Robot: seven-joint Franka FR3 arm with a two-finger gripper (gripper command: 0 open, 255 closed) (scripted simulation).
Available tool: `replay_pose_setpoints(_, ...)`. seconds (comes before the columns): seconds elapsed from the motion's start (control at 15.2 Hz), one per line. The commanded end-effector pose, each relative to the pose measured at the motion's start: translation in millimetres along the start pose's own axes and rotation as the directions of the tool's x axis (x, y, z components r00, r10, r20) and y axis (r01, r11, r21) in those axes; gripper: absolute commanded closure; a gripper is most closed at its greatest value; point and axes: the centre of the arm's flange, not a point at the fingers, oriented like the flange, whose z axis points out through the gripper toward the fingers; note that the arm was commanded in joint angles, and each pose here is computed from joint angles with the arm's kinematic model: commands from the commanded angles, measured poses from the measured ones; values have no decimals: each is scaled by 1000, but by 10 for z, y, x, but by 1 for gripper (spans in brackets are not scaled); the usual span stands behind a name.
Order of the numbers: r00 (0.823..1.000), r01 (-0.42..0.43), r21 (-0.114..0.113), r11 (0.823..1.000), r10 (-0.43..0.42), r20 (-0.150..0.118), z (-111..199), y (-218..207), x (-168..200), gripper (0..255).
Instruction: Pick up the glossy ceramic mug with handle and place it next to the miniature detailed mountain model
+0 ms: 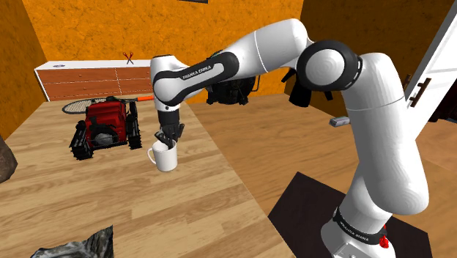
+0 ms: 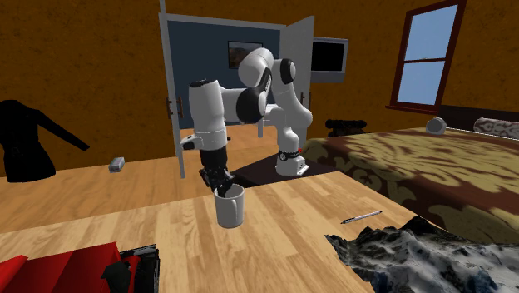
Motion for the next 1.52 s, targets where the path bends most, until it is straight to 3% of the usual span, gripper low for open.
replay_pose_setpoints(0.0,1000,0,0,1000,0,0,-114,-12,3,255)
replay_pose_setpoints(1.45,1000,0,0,1000,0,0,-1273,-68,-52,255)
